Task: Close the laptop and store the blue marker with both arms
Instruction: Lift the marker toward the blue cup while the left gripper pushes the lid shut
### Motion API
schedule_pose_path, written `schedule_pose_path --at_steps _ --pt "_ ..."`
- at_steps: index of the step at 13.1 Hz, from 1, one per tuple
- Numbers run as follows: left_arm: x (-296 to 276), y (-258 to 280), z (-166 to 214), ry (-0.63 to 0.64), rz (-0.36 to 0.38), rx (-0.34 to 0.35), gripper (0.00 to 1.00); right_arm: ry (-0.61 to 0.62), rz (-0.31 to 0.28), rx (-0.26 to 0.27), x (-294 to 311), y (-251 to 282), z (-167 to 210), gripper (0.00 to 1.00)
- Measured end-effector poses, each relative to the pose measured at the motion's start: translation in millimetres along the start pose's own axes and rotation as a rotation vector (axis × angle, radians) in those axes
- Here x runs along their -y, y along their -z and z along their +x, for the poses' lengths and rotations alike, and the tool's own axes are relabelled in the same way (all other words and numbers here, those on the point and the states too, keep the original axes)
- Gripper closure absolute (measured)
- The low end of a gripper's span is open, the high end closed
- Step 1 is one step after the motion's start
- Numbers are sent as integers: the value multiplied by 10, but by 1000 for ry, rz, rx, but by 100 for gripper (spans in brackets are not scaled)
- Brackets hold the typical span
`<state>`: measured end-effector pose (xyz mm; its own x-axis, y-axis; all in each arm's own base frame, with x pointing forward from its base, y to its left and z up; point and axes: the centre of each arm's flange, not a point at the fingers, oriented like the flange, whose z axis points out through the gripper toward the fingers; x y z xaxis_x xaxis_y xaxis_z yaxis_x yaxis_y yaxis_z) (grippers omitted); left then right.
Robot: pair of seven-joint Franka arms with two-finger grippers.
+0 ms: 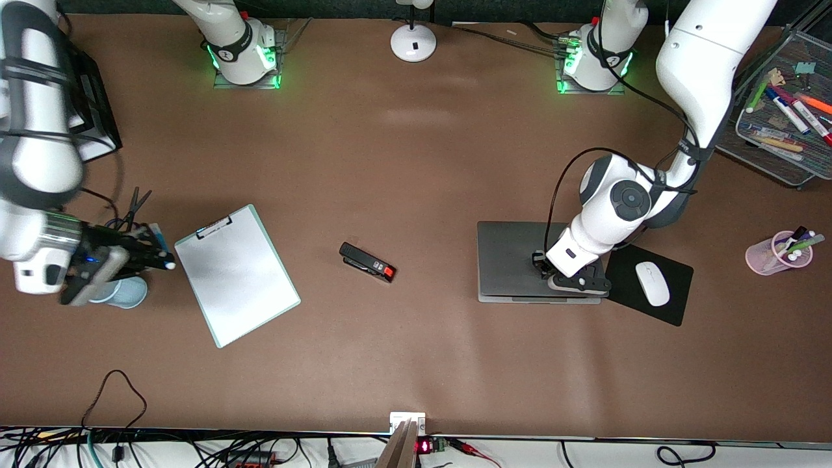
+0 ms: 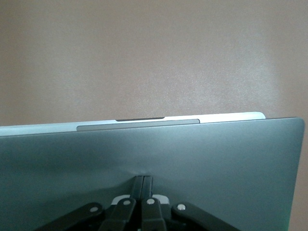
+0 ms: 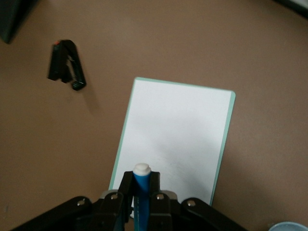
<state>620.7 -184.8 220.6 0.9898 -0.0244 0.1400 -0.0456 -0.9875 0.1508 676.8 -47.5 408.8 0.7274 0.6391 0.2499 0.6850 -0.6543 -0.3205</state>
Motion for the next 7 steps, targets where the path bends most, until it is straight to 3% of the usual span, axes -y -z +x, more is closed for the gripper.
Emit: schedule_pose_path --at_steps 4,7 --pt "23 -259 -63 8 -16 10 99 201 32 -89 -97 557 -113 83" --pt "58 -328 -79 10 -13 17 99 399 23 -226 -320 828 -390 83"
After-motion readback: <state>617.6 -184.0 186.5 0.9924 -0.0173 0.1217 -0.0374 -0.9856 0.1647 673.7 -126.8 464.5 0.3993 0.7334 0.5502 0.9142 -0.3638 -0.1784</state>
